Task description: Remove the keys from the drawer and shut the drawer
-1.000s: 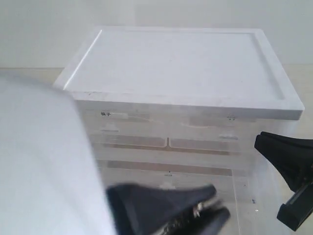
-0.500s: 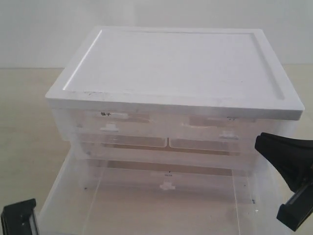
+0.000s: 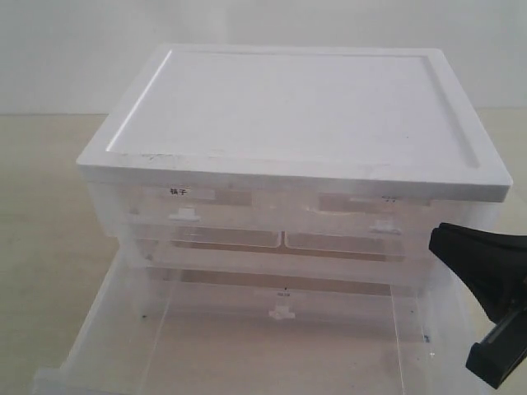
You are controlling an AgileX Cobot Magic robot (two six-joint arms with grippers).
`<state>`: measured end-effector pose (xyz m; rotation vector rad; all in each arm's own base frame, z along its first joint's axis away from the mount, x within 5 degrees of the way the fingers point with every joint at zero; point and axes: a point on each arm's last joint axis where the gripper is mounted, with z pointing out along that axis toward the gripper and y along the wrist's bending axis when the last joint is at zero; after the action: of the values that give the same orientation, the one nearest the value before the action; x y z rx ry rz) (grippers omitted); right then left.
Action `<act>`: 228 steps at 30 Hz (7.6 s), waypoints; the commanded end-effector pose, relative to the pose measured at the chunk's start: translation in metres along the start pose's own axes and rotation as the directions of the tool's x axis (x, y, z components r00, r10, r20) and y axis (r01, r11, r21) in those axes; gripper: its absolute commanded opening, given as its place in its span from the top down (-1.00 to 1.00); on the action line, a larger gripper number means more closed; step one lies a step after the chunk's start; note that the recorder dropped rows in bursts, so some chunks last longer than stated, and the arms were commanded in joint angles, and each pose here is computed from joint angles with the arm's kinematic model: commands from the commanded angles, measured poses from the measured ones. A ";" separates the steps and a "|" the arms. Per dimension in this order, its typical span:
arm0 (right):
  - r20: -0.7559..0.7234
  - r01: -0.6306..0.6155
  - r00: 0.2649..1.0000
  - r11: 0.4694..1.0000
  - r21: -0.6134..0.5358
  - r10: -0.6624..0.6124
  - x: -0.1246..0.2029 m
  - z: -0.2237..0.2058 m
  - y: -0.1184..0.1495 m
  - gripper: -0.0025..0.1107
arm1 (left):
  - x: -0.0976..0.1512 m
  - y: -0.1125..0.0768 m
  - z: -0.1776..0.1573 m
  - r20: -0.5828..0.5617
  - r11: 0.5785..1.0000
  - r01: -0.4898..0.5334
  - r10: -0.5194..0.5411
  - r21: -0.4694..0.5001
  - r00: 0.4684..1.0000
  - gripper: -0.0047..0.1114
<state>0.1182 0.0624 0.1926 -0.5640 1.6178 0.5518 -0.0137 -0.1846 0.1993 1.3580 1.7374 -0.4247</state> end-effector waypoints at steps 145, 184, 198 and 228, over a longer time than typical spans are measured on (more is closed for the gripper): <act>0.035 0.039 0.999 0.993 -0.109 -0.035 -0.004 0.000 0.010 0.96 | -0.012 0.145 0.145 0.077 0.919 0.168 -0.150 -0.357 0.986 0.84; 0.069 -0.179 0.983 0.838 0.515 0.167 0.002 -0.013 -0.047 0.96 | 0.015 0.221 -0.011 0.453 0.514 0.566 -0.340 -0.645 0.824 0.84; 0.039 -0.126 0.992 0.910 0.395 0.121 -0.007 -0.001 -0.041 0.96 | 0.034 0.242 0.034 0.431 0.593 0.657 -0.496 -0.466 0.754 0.84; 0.026 -0.038 0.999 0.988 0.147 0.034 -0.005 0.057 -0.055 0.96 | 0.055 0.213 0.042 0.372 0.672 0.650 -0.536 -0.355 0.758 0.84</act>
<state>0.2028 0.0417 0.1843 -0.2207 1.7201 0.3799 0.1961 -0.1004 0.1796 0.2641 1.9381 -0.4382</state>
